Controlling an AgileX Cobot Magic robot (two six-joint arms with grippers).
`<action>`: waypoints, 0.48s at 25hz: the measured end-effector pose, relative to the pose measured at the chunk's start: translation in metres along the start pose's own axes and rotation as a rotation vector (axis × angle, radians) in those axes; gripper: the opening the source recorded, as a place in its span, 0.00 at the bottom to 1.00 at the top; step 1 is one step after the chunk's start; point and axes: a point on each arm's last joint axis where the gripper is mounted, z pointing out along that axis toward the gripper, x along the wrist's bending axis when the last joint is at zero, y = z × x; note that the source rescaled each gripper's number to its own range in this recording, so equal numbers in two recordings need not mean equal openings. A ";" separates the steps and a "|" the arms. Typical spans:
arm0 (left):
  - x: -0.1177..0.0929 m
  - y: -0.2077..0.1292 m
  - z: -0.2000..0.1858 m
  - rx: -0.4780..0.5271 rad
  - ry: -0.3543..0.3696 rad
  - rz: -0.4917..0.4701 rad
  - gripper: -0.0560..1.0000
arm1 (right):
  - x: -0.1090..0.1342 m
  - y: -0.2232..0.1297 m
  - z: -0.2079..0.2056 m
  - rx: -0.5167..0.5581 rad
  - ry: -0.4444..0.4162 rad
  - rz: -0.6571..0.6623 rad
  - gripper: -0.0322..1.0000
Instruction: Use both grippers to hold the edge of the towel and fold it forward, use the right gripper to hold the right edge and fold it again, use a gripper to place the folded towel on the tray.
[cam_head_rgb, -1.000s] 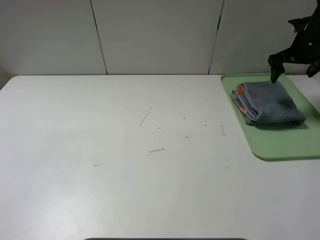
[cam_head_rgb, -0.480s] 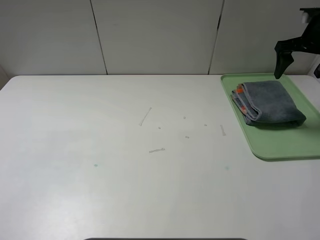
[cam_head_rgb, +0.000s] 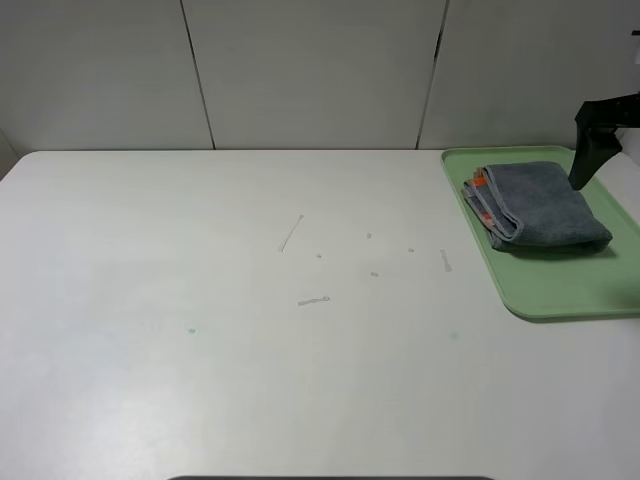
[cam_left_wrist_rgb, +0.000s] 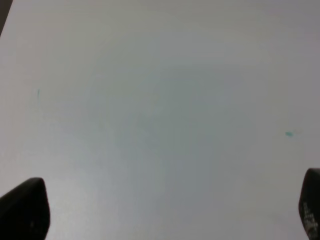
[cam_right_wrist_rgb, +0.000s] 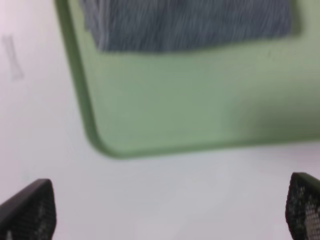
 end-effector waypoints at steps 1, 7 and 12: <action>0.000 0.000 0.000 0.000 0.000 0.000 1.00 | 0.001 -0.008 -0.004 -0.003 0.007 0.003 1.00; 0.000 0.000 0.000 0.000 0.000 0.000 1.00 | 0.005 -0.053 -0.021 -0.027 0.051 0.019 1.00; 0.000 0.000 0.000 0.000 0.000 0.000 1.00 | 0.007 -0.091 -0.039 -0.087 0.068 0.021 1.00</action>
